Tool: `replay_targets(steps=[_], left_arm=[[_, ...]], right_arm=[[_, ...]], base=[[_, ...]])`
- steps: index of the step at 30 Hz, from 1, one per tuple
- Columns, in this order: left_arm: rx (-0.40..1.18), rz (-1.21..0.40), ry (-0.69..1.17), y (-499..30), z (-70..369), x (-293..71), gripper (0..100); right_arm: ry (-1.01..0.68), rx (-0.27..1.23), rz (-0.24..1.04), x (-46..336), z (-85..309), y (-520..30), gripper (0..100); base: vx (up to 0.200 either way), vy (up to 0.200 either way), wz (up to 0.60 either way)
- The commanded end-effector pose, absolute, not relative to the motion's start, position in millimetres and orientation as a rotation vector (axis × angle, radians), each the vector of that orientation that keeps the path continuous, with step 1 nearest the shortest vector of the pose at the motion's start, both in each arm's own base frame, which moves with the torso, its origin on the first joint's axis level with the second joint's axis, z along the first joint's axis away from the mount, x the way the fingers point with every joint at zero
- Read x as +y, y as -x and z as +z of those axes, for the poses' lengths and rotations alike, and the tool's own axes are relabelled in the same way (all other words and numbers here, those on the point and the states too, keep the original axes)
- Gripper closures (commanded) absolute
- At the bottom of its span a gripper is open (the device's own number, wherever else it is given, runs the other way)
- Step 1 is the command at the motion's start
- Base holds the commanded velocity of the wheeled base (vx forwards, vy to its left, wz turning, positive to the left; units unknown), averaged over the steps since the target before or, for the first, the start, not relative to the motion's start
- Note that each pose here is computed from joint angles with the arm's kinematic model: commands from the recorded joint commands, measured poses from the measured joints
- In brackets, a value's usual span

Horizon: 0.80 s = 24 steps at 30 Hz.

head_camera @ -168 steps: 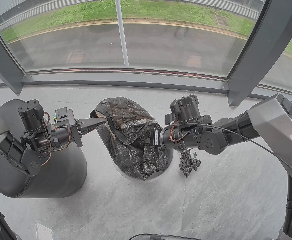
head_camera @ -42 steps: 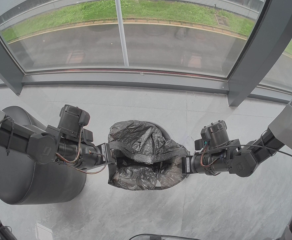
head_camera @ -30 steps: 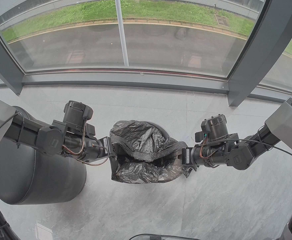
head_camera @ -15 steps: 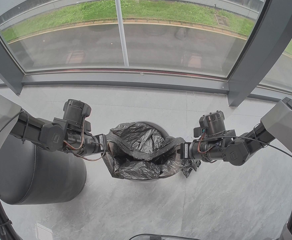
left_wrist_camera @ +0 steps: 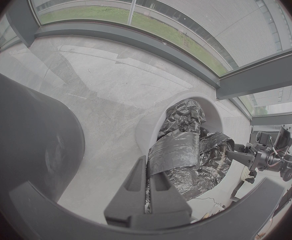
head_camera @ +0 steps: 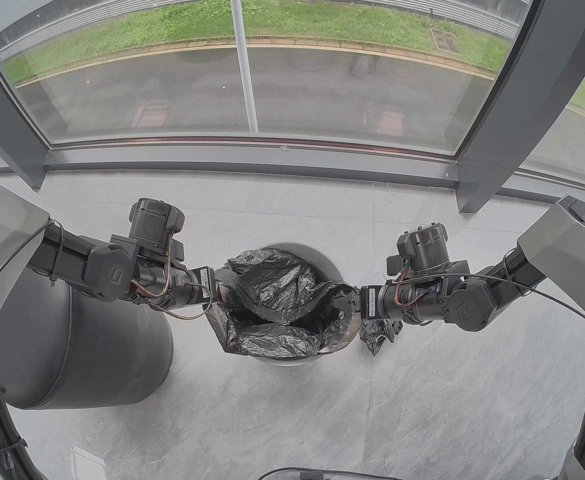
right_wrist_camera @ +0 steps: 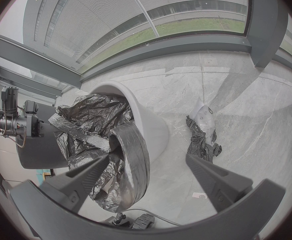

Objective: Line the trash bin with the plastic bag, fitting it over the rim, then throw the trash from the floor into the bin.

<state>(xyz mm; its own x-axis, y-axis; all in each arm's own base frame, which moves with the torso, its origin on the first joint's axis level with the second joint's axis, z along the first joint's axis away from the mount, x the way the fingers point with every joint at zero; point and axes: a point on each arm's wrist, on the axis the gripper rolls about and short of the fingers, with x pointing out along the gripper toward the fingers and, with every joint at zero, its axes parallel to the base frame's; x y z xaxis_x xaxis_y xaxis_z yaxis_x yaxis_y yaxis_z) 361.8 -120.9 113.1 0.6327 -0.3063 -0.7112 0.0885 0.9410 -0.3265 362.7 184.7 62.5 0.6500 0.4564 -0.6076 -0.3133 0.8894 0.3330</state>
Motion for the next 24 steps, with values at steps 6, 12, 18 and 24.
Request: replay_targets(steps=[6, 12, 18, 24], left_arm=[[0.863, -0.229, 0.278, -359.9, 113.5, -118.8, 100], [0.851, -0.23, 0.286, -357.9, 118.9, -118.2, 100], [0.834, -0.238, 0.295, -355.9, 126.0, -117.6, 100], [0.833, -0.23, 0.303, -355.7, 126.5, -114.0, 100]], right_arm=[[-0.216, 0.701, 0.458, 184.7, 82.4, -356.9, 0], [-0.2, 0.611, 0.515, 198.8, 118.5, -341.4, 0], [-0.075, 0.502, 0.503, 242.7, 130.6, -336.8, 0], [0.12, 0.474, 0.513, 293.1, 99.2, -332.6, 0]], base=[[0.0, 0.0, 0.0], [0.0, 0.0, 0.0], [0.0, 0.0, 0.0], [0.0, 0.0, 0.0]])
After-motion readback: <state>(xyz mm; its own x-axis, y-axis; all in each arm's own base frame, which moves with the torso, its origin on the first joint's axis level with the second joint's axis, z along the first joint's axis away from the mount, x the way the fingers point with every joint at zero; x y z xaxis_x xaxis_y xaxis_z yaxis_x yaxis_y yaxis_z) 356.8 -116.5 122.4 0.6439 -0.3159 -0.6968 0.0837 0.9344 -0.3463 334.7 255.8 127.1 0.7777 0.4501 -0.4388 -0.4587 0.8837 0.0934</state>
